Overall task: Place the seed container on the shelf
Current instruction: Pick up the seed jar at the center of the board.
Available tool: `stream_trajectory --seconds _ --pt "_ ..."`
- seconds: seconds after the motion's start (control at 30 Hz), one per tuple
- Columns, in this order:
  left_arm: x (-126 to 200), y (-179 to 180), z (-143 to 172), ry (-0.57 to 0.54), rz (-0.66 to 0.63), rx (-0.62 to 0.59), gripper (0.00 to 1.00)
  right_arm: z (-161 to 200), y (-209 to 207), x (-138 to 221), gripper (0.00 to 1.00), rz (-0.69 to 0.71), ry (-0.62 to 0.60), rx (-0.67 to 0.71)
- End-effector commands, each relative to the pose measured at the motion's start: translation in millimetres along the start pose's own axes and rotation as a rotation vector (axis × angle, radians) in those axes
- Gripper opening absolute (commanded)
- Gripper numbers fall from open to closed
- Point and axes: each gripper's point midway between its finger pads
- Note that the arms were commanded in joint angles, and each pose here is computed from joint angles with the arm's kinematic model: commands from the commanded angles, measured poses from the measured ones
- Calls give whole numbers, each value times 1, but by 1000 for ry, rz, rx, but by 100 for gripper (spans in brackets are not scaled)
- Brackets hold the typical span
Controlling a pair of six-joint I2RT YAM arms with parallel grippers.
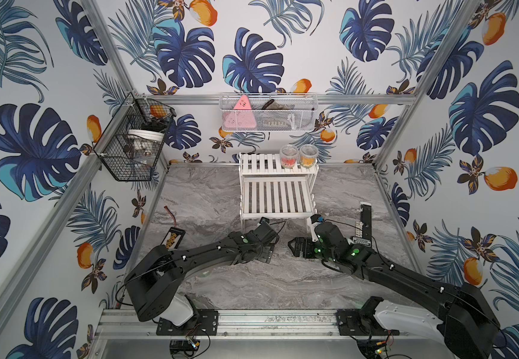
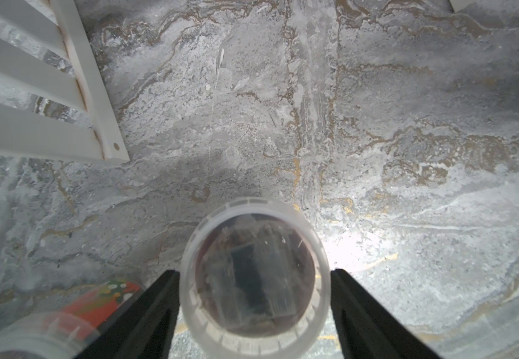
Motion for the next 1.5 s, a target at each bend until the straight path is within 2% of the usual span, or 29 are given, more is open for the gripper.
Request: stream_trajectory --seconds 0.0,0.23,0.57,1.23,1.47 --pt "1 -1 2 3 6 20 83 2 0 -2 100 1 17 -3" --pt "-2 -1 -3 -7 -5 20 89 3 2 -3 100 -9 20 0" --pt "-4 -2 -7 -10 -18 9 93 1 5 -4 100 -16 23 9" --pt "-8 -7 -8 -9 9 26 91 -2 12 -2 100 -42 18 51" --pt "-7 -9 -14 -13 7 17 90 3 10 -3 100 -57 20 26"
Point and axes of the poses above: each gripper's point midway between its finger pads, its own x axis back along the fingers, its own y axis along the line the jaws close on, z = x × y, and after that the axes turned 1 degree about -x, right-handed
